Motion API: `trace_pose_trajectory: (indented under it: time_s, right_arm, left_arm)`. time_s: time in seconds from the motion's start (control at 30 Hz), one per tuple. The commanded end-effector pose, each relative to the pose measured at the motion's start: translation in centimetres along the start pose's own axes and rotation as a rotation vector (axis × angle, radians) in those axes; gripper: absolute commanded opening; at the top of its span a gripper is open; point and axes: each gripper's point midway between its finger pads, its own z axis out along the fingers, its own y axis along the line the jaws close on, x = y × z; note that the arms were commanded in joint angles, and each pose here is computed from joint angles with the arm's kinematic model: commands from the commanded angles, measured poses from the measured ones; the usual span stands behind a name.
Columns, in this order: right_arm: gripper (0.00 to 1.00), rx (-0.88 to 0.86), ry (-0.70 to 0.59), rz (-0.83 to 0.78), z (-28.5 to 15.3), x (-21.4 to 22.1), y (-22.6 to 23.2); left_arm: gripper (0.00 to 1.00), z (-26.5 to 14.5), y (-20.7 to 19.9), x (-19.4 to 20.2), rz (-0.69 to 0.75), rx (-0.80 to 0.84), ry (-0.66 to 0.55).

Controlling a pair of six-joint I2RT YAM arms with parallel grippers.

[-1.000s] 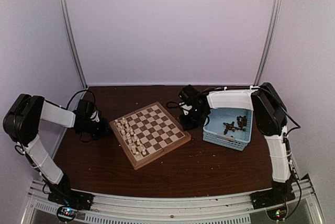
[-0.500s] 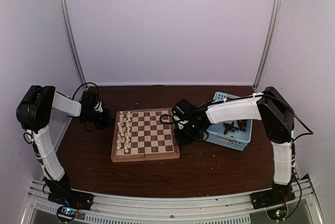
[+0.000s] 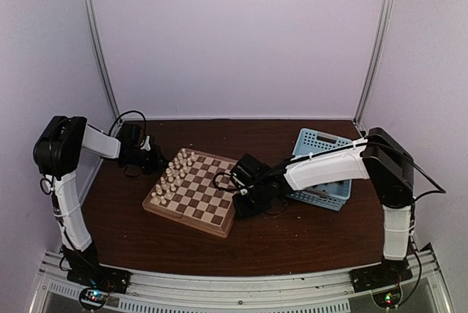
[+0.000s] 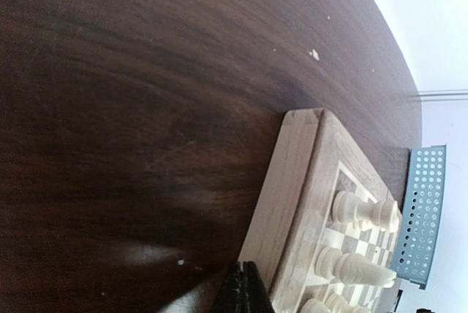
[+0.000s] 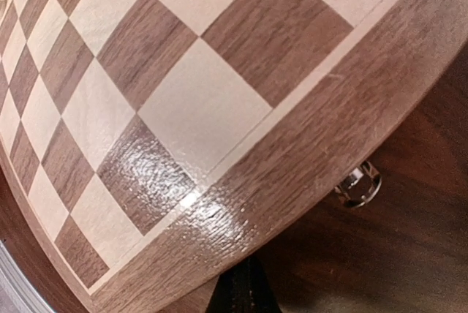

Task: Set up the chess pieces on the board
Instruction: Adjust the chessboard at the center of the board.

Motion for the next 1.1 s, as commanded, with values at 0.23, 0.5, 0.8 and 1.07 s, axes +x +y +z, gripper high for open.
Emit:
trace_pose_trajectory:
  time_s: [0.23, 0.5, 0.8, 1.07]
  right_arm:
    - [0.00, -0.025, -0.183, -0.045, -4.7, -3.2, 2.1]
    - [0.00, 0.009, -0.272, -0.002, -7.2, -4.9, -0.7]
    - [0.00, -0.019, -0.338, 0.024, -8.4, -11.4, -3.8]
    - [0.00, -0.056, -0.329, 0.091, -7.0, -15.8, -7.0]
  left_arm:
    - [0.02, -2.2, -2.2, -0.6, 0.111, -0.028, -0.043]
    - [0.14, -8.1, -2.0, -2.2, 0.163, -0.194, -0.169]
    - [0.03, -15.1, -0.4, 3.4, 0.112, -0.289, -0.229]
    - [0.00, -17.5, -0.2, 10.8, 0.055, -0.205, -0.117]
